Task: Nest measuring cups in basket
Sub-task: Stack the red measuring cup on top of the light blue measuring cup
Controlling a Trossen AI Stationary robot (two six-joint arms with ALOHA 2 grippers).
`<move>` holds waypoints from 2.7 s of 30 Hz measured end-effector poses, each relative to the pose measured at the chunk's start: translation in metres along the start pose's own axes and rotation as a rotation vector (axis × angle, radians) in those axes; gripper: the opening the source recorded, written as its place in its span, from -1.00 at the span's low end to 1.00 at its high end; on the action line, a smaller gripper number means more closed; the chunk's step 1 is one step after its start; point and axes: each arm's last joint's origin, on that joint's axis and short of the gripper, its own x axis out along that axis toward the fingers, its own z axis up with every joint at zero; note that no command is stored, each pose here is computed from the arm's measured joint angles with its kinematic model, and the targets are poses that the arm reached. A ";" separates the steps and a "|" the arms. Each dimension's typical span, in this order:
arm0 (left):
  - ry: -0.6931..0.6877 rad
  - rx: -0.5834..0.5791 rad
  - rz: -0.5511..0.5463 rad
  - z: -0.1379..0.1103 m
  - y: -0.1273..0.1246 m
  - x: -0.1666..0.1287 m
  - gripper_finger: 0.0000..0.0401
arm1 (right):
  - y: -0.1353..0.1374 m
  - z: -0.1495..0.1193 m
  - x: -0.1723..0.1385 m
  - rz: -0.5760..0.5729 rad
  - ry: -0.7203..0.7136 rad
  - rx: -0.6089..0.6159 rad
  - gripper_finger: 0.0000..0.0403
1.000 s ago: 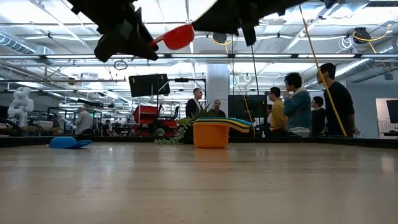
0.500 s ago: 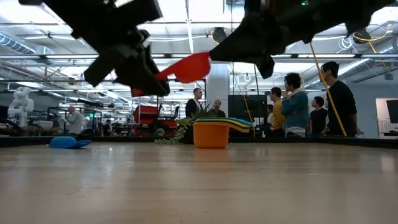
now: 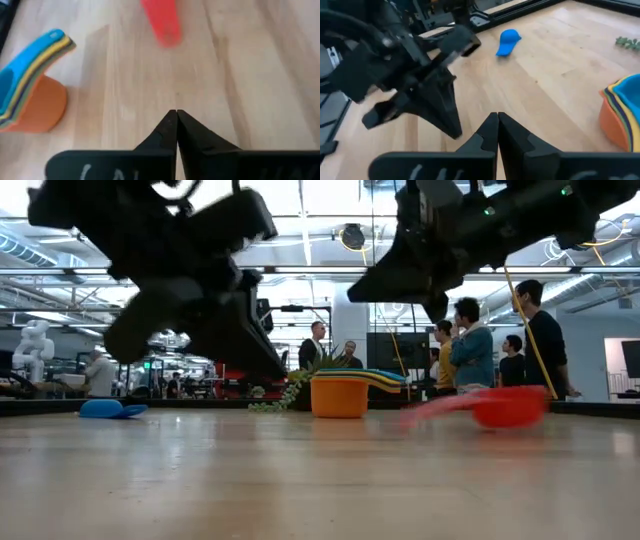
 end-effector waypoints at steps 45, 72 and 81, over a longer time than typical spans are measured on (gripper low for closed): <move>-0.040 -0.138 0.037 0.005 0.025 0.010 -0.83 | -0.050 -0.021 -0.140 -0.517 0.965 -0.094 0.11; -0.035 -0.140 0.026 0.005 0.024 0.010 -0.83 | -0.066 -0.055 -0.134 -0.557 1.089 -0.203 0.61; -0.035 -0.140 0.025 0.005 0.024 0.010 -0.83 | -0.067 -0.071 -0.121 -0.621 1.216 -0.296 0.60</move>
